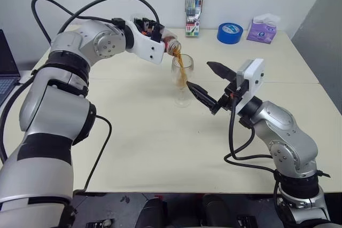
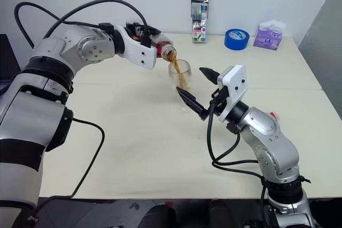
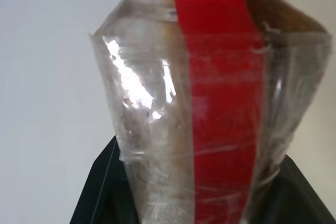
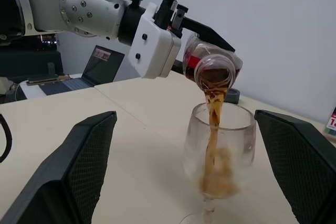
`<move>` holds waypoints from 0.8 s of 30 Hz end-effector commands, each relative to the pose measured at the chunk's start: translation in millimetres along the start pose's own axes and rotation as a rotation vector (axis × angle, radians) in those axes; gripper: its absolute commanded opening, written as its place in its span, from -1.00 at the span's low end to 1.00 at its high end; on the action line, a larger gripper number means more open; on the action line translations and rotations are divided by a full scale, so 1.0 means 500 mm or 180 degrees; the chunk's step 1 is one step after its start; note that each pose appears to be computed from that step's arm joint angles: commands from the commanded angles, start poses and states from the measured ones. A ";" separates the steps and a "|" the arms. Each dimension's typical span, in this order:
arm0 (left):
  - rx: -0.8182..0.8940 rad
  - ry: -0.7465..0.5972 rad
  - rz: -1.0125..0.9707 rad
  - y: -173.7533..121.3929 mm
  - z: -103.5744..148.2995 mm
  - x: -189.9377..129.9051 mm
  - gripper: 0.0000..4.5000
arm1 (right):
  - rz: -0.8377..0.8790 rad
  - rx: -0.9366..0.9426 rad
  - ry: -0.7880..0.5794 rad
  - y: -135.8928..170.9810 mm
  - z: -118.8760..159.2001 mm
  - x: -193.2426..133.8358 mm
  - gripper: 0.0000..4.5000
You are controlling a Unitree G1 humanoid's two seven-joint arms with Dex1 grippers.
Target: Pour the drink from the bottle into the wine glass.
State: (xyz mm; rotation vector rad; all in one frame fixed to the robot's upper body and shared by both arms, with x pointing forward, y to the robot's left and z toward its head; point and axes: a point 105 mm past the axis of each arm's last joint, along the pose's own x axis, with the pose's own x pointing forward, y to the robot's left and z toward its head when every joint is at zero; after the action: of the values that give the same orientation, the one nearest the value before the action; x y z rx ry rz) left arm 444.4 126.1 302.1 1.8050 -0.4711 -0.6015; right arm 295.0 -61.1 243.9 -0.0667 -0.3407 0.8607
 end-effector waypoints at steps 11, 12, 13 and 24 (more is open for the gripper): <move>0.0323 0.0203 0.0200 0.057 -0.022 -0.016 -0.20 | 0.0009 -0.0053 -0.0102 0.006 0.016 -0.001 1.00; 0.0328 0.0209 0.0201 0.057 -0.023 -0.016 -0.20 | 0.0011 -0.0050 -0.0101 0.007 0.016 -0.001 1.00; 0.0330 0.0212 0.0202 0.056 -0.023 -0.016 -0.20 | 0.0012 -0.0048 -0.0100 0.008 0.016 -0.002 1.00; 0.0188 0.0188 0.0241 0.057 -0.019 -0.010 -0.20 | 0.0024 -0.0038 -0.0073 0.011 0.014 -0.005 1.00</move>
State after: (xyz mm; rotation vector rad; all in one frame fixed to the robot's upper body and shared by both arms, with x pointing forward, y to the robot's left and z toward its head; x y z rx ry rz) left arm 448.7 131.2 310.3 1.8906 -0.4622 -0.5375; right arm 294.7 -61.7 236.8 -0.0542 -0.3133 0.8578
